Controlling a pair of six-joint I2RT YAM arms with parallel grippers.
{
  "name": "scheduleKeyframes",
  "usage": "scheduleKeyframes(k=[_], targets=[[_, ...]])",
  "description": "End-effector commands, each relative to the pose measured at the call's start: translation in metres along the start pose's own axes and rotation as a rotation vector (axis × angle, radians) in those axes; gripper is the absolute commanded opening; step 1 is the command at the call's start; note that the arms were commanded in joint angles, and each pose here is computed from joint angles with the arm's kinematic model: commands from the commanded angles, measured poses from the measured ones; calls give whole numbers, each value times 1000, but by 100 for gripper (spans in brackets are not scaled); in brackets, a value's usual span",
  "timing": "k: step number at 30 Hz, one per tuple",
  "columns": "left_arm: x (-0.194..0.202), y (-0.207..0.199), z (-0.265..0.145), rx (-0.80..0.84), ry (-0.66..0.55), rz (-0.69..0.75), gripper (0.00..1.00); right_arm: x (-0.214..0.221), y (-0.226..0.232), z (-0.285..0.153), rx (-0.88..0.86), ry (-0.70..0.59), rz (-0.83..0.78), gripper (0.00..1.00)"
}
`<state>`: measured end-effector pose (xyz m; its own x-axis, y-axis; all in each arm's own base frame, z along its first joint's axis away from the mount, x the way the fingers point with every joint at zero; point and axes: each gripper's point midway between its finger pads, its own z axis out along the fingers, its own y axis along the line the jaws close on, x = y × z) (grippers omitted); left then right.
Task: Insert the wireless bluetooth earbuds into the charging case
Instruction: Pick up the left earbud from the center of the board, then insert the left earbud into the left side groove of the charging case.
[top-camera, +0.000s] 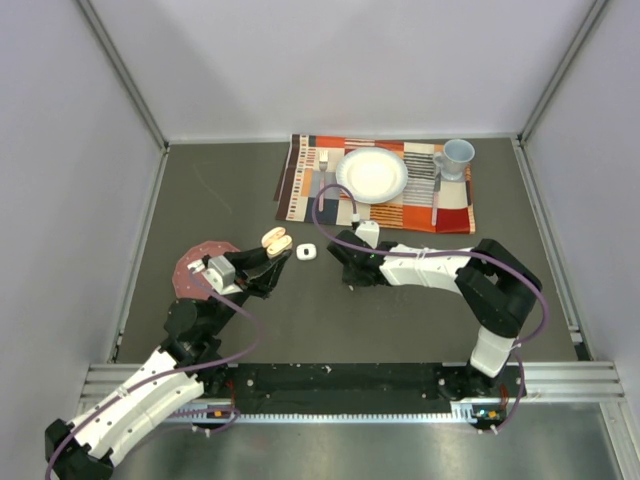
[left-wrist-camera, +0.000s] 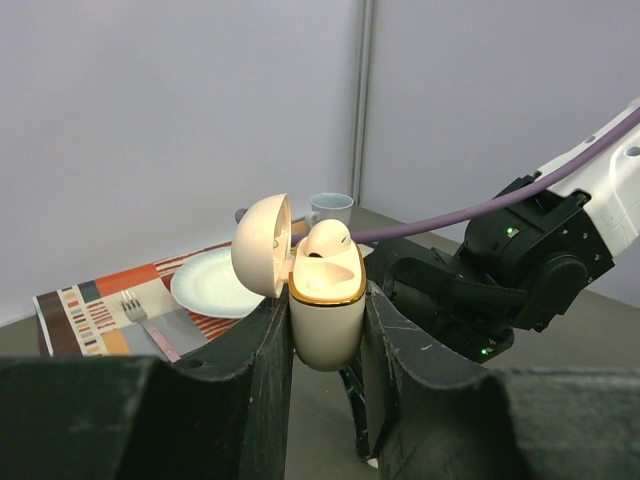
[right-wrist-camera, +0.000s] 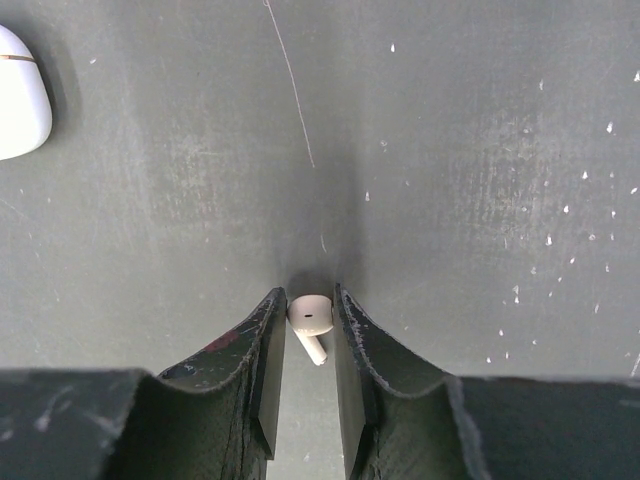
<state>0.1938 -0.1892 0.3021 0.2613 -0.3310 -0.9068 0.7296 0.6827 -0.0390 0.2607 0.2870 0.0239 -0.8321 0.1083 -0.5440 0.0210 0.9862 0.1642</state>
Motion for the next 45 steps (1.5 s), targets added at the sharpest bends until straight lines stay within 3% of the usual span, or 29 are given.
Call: scheduleKeyframes(k=[1,9,12,19,34,45], targets=[[-20,0,5,-2,-68,1,0,-9,10,-3,-5,-24,-9,25],[-18,1,4,-10,-64,-3,0,-17,9,-10,-11,-60,1,14],[-18,2,3,-16,-66,-4,0,-26,13,-20,-47,-105,8,4],[-18,3,4,-22,-72,-20,0,-66,21,-82,-213,-345,80,0],[-9,-13,15,74,-57,-32,0,-126,11,-216,-550,-740,251,0],[-1,-24,24,146,-52,-35,0,-145,32,-301,-804,-984,252,0]])
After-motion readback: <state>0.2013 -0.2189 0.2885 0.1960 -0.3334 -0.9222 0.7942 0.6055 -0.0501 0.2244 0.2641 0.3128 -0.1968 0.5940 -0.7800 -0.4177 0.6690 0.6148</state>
